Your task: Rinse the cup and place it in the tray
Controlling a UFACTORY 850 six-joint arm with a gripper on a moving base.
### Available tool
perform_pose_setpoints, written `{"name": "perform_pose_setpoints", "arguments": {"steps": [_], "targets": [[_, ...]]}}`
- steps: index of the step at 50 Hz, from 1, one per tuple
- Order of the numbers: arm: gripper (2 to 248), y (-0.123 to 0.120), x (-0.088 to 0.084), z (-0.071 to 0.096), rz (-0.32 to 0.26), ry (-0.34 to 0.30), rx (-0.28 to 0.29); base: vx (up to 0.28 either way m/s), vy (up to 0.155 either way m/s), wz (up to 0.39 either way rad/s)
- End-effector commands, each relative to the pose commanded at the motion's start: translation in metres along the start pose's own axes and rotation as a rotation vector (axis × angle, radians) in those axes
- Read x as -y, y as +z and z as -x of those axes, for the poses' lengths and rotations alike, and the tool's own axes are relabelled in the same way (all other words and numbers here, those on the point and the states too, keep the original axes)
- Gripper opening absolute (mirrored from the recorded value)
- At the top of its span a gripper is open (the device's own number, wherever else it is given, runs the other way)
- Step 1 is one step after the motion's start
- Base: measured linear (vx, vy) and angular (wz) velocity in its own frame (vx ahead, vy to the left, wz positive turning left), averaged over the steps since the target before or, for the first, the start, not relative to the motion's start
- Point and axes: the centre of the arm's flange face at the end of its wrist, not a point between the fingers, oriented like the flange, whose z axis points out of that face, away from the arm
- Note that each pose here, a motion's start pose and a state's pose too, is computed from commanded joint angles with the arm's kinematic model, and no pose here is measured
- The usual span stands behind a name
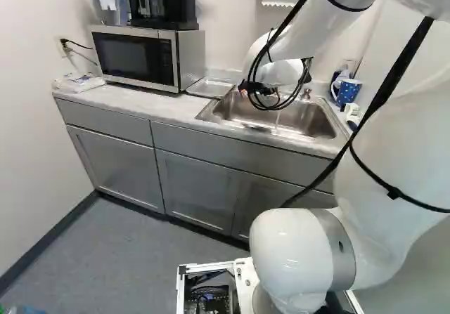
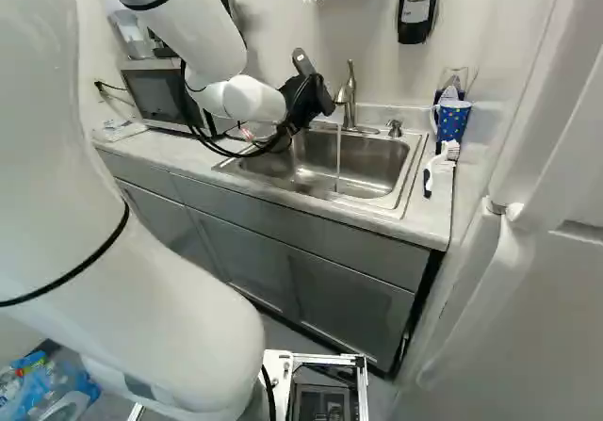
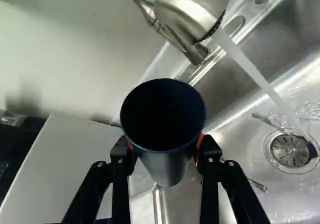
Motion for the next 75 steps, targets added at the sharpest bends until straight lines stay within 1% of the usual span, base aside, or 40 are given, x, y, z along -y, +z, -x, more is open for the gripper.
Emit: {"name": "perform_pose_setpoints", "arguments": {"steps": [75], "targets": [[126, 0.0, 0.0, 0.0, 0.0, -0.788, 0.0, 0.0, 0.0, 0.0]]}}
